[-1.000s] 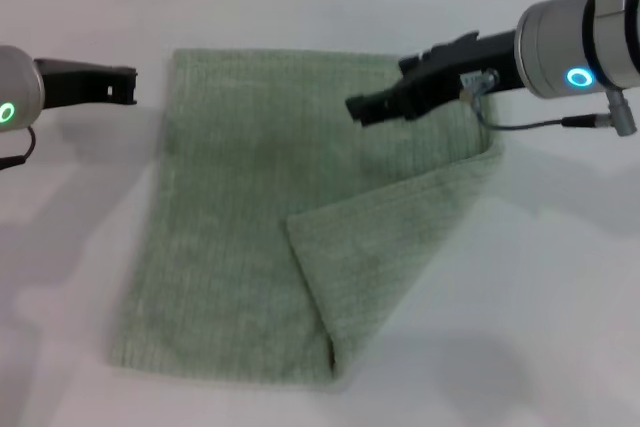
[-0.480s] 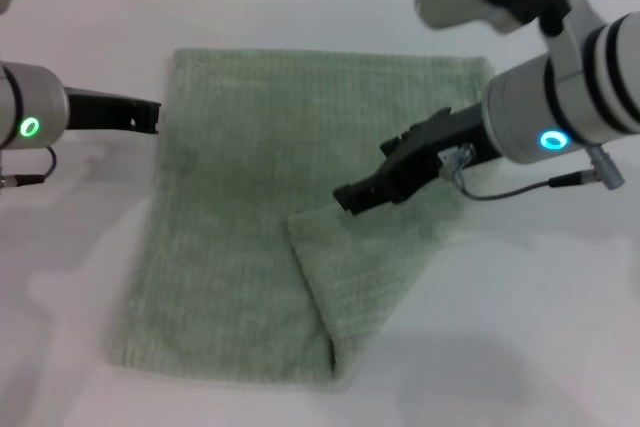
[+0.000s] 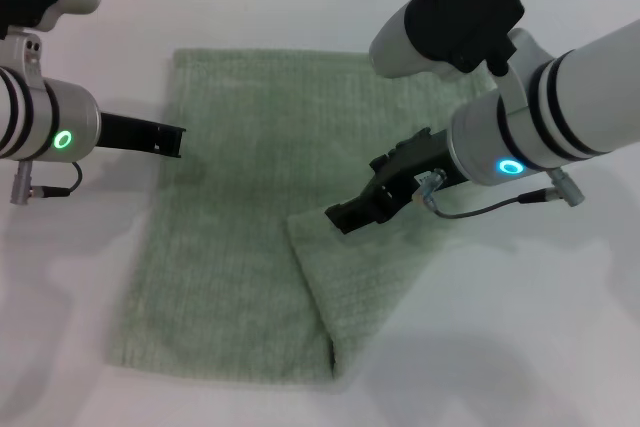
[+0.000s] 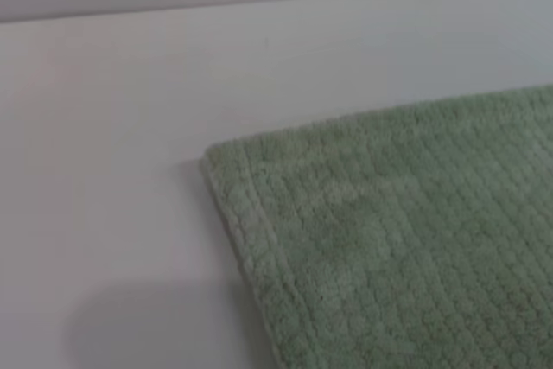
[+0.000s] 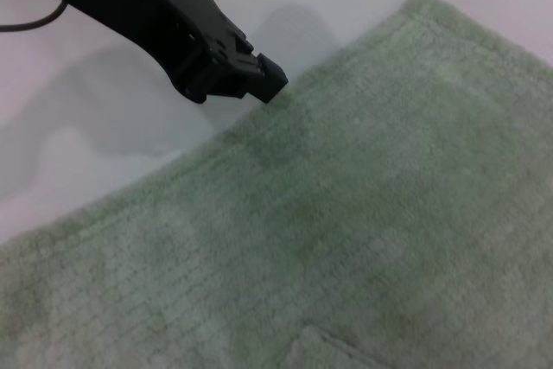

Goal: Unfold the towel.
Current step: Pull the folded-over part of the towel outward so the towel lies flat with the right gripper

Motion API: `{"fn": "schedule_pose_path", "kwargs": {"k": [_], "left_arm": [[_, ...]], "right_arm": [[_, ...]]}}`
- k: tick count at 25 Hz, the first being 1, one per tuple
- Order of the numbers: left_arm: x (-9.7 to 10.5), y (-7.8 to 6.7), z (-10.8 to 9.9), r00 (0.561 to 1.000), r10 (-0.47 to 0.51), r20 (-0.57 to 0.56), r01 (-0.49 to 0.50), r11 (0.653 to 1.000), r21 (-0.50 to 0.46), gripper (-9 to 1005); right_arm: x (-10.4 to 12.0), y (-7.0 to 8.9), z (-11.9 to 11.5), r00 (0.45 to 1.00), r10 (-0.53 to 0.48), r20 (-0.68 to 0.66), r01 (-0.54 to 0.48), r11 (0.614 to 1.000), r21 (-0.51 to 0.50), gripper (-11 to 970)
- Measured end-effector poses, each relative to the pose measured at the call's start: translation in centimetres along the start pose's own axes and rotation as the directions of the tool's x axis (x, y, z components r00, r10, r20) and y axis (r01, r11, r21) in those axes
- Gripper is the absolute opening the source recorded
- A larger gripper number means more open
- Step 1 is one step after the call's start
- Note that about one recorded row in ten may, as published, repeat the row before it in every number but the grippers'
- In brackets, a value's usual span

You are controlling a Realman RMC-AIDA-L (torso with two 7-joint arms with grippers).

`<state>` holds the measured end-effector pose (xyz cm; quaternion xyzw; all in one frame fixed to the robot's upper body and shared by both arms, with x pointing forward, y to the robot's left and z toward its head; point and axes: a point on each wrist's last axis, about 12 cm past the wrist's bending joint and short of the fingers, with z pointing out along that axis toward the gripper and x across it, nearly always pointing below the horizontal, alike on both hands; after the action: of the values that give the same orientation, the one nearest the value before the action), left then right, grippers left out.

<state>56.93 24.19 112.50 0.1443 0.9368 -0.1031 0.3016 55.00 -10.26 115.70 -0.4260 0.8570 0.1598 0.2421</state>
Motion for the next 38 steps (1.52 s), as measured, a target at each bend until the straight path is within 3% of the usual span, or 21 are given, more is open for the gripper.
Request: {"fn": "schedule_pose_path", "kwargs": {"k": [12, 38], "left_arm": [[-0.2, 0.0, 0.3, 1.0, 0.004, -0.01, -0.004, 1.0, 0.0, -2], [0.1, -0.2, 0.5, 1.0, 0.004, -0.019, -0.004, 1.0, 0.007, -2]], "right_arm": [[-1.0, 1.2, 2.5, 0.998, -0.058, -0.003, 0.057, 0.998, -0.038, 833], [-1.1, 1.3, 4.9, 0.996, -0.085, -0.011, 0.084, 0.995, -0.056, 806]]}}
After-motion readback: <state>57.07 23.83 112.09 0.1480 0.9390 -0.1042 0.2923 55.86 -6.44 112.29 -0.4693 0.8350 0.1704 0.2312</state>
